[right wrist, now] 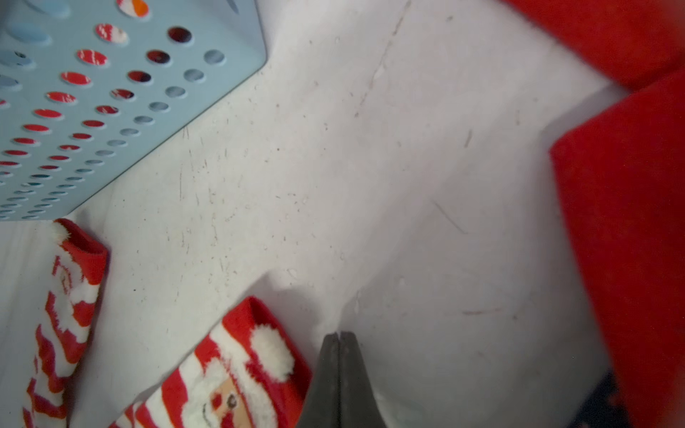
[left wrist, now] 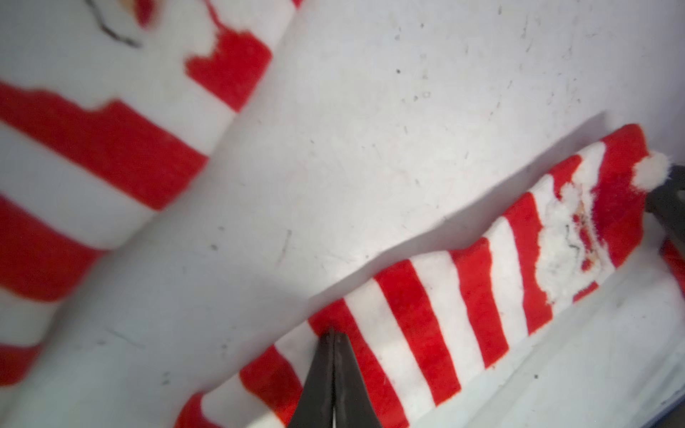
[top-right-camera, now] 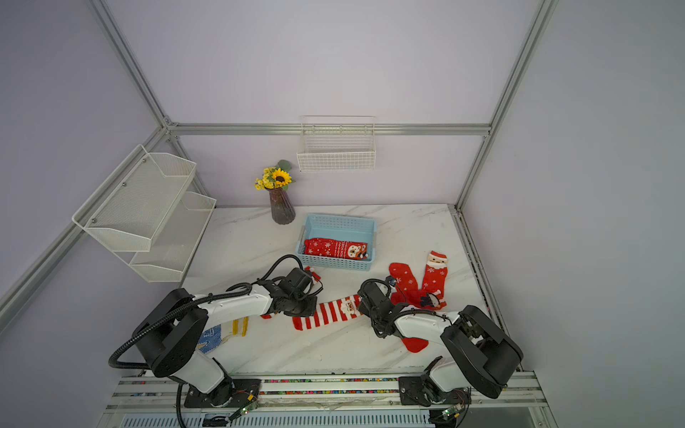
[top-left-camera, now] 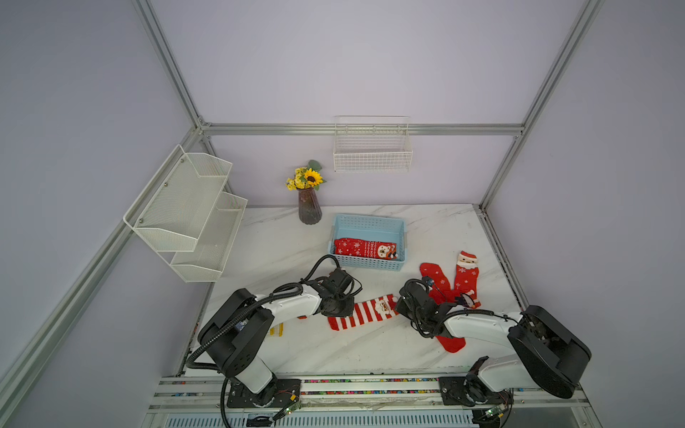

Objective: Place the socks together as a pair
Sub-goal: Move the sock to the center of the board, then pick up the sock at the center of the board.

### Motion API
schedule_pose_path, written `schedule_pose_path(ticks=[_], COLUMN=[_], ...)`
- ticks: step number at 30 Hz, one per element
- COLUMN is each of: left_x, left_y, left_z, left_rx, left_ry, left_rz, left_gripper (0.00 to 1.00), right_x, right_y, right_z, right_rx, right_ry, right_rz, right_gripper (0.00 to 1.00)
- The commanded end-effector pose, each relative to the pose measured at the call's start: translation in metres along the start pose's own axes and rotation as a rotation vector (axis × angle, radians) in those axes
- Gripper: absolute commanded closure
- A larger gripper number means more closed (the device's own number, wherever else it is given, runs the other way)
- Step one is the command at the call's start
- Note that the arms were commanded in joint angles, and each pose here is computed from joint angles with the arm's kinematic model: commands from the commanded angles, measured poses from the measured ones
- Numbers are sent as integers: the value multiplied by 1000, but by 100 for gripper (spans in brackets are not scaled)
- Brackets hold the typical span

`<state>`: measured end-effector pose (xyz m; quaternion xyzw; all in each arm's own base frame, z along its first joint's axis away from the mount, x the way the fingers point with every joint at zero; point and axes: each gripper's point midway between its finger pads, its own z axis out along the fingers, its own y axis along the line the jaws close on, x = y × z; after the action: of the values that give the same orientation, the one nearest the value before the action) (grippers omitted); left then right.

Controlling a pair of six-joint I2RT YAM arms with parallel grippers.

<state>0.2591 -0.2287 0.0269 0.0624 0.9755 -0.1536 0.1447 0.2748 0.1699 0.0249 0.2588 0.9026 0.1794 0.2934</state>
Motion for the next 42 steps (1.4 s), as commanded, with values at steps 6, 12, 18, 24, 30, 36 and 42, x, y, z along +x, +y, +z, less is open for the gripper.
schedule_pose_path(ticks=[6,12,18,24,30,36,42], left_x=[-34,-37,-19,-4,8,27,31], left_y=[-1,26,93,123,137,148,143], left_z=[-54,-100,-98,-83,-82,-79,-67], left_rx=[34,9,-222,-292,-313,-292,-253], left_ry=[-149,-276,-268,-205,-244,-281,-246], left_rz=[13,-147,-354,-490,-597,-706,-710], left_gripper=[71,35,35,40,43,43,49], right_x=[-13,-27,-35,-31,-26,-23,-22], right_y=[42,64,83,85,88,94,98], right_z=[-19,-37,-53,-49,-50,-50,-51], right_rx=[-199,-265,-362,-372,-399,-424,-440], right_ry=[-28,-69,-104,-85,-69,-51,-50], right_rz=[33,-67,-106,-123,-136,-166,-178], right_gripper=[100,100,100,100,100,100,100])
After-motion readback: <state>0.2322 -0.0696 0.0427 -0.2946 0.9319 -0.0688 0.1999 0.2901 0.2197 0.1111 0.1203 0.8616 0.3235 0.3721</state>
